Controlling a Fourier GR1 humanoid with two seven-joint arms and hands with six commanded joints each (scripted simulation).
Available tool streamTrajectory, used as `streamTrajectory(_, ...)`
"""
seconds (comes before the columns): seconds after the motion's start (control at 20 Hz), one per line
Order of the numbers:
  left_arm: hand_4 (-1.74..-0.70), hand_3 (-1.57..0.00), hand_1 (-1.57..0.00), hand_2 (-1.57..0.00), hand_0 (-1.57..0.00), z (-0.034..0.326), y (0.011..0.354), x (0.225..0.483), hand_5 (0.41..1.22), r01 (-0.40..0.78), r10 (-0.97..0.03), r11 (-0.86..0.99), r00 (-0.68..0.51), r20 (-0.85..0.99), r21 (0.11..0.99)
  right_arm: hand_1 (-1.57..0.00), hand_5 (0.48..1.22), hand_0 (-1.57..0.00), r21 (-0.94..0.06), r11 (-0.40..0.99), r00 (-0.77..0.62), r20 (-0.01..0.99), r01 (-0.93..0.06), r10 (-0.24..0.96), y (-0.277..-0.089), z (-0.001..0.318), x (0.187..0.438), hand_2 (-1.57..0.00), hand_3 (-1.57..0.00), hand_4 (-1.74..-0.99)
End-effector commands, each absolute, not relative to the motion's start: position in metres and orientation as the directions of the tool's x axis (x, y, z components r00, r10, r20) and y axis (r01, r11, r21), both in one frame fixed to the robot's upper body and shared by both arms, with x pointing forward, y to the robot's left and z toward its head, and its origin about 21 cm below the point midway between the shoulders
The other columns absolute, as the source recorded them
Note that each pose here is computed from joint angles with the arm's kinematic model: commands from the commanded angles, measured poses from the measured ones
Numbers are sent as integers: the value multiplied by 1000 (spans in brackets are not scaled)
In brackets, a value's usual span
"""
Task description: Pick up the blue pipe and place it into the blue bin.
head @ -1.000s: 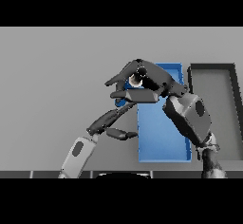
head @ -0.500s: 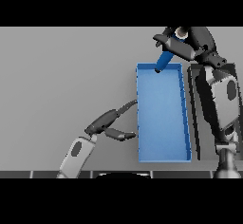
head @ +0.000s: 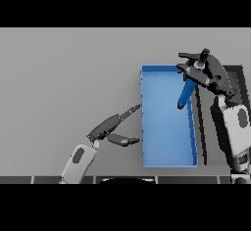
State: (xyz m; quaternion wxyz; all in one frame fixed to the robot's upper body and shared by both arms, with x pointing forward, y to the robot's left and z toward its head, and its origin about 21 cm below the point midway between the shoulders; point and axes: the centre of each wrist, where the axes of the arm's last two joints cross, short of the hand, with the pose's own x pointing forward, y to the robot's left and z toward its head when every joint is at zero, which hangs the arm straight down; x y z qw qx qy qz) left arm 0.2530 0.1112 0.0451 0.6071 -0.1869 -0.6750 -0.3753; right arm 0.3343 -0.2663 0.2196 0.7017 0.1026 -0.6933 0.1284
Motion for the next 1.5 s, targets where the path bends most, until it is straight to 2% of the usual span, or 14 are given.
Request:
streamTrajectory(0.0,-879,1,1,1,1,45,111,252,425,710,-202,648,-188,961,275,-1571,1221,-1571,-28,955,47,998,-295,43,-269,213,329,-1571,-1571,-1741)
streamTrajectory(0.1,-880,1,1,1,1,47,109,255,428,710,-218,647,-178,960,279,-1571,1221,-1571,-33,968,107,992,-250,62,-273,202,319,-1571,-1571,-1741)
streamTrajectory(0.3,-888,1,1,1,1,44,109,249,422,721,-206,635,-187,961,276,-1571,1221,-1571,-52,988,247,965,-147,88,-269,170,308,-1571,-1521,-1741)
streamTrajectory(0.35,-887,1,1,1,1,45,110,249,420,718,-203,639,-188,961,276,-1571,1221,-1571,-69,988,277,955,-136,104,-269,164,305,-1571,-1255,-1741)
streamTrajectory(0.5,-883,1,1,1,1,45,111,251,421,712,-222,640,-188,957,289,-1571,1221,-1571,-138,985,381,909,-107,169,-264,142,302,-1571,-908,-1741)
streamTrajectory(0.55,-883,1,1,1,1,45,113,252,421,711,-222,642,-187,957,288,-1548,1221,-1571,-156,984,422,889,-85,177,-265,135,302,-1571,-847,-1741)
streamTrajectory(0.6,-882,1,1,1,1,45,113,253,421,711,-221,640,-192,956,290,-1336,1221,-1465,-171,982,462,867,-77,187,-265,131,303,-1339,-788,-1678)
streamTrajectory(0.7,-878,1,1,1,1,46,111,251,422,713,-220,639,-191,957,289,-855,1221,-937,-203,975,517,828,-86,218,-265,126,307,-856,-504,-1503)
streamTrajectory(0.8,-878,1,1,1,1,46,109,249,427,712,-216,639,-196,956,290,-547,1221,-599,-250,957,537,792,-149,291,-266,128,307,-548,-322,-1337)
streamTrajectory(0.9,-879,1,1,1,1,49,109,248,430,713,-201,639,-205,958,286,-350,1137,-383,-314,919,507,767,-239,394,-261,131,307,-350,-206,-1219)
streamTrajectory(1.0,-884,1,1,1,1,50,109,248,429,719,-207,637,-187,960,277,-223,1030,-245,-381,870,455,744,-312,489,-258,129,308,-224,-131,-1142)
streamTrajectory(1.1,-886,1,1,1,1,50,110,247,428,716,-211,639,-185,960,279,-143,934,-156,-398,851,498,692,-342,523,-259,123,309,-143,-84,-1083)
streamTrajectory(1.45,-887,1,1,1,1,48,111,249,429,709,-221,645,-184,958,285,-29,734,-32,-430,817,521,630,-383,576,-262,116,307,-29,-17,-1038)
